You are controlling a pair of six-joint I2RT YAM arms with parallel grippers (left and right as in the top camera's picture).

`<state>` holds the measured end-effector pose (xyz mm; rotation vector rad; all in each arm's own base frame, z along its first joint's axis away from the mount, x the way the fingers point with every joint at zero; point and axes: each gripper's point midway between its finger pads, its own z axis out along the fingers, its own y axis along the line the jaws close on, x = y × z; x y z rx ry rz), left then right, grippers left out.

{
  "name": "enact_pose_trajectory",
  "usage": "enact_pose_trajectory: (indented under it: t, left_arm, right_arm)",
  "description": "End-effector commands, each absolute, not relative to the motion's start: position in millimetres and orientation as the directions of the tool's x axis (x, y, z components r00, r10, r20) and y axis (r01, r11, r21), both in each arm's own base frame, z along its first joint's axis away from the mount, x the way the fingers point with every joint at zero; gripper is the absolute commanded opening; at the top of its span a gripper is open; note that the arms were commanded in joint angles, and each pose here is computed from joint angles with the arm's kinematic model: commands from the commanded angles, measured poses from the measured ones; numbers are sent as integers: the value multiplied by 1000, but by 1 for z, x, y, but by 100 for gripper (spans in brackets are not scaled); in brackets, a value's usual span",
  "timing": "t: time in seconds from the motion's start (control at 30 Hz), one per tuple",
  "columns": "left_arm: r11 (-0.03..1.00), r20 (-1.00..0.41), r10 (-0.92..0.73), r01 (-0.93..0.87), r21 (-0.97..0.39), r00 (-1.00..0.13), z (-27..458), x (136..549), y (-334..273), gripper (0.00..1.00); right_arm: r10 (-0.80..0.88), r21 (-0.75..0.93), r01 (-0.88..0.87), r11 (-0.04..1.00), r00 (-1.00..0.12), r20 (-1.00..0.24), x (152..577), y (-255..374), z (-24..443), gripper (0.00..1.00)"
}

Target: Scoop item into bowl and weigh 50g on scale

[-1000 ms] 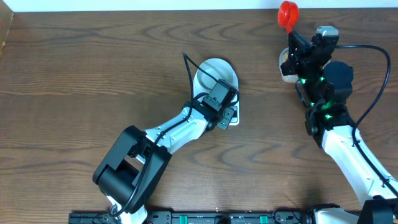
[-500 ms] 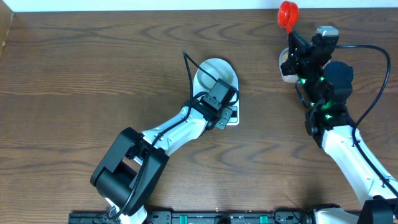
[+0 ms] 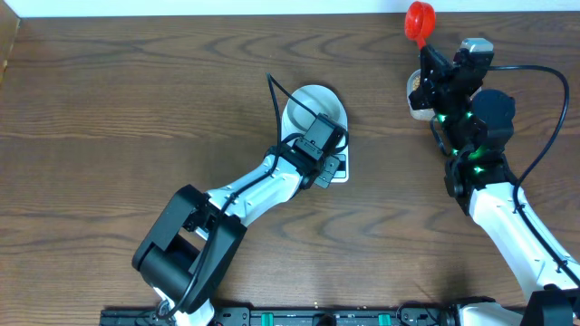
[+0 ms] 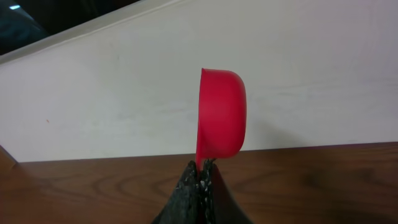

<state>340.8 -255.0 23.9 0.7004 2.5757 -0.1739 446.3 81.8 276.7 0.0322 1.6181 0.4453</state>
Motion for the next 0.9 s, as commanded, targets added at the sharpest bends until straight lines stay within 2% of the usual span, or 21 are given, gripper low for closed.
enact_pose_trajectory:
  t: [0.0,0.27,0.53,0.63,0.67,0.77,0.87]
  left_arm:
    - [865,-433,445,501,-19,-784,10,339,-255,7]
    - [877,-374,438,480,-23,-817,-14,332,-251,7]
    - [875,-376,442,484,-19,-814,-14,333,-250,7]
    - [879,-408,439,477,11,-800,2,341,-249,8]
    - [884,-447,429,467,28,-785,21,349,-250,7]
    - [879,-513,419,476,22,-749,53,358,-256,7]
    - [878,-530,412,479,12,-741,65,357,-257,7]
  right_arm:
    - [283,293,-251,922,-77,-956,449,81,290,1]
    - [283,293,-252,922,-77,-956,449,81,290,1]
    - [283,293,-251,923,-78,-956,449,81,290,1]
    - [283,293,-251,923,-78,-956,449,81,290,1]
    - [283,293,-251,922,-77,-956,449,81,290,1]
    - [283,293,-251,923,-77,-956,449,81,290,1]
    - [284,294,-249,923,-76,-956,449,80,290,1]
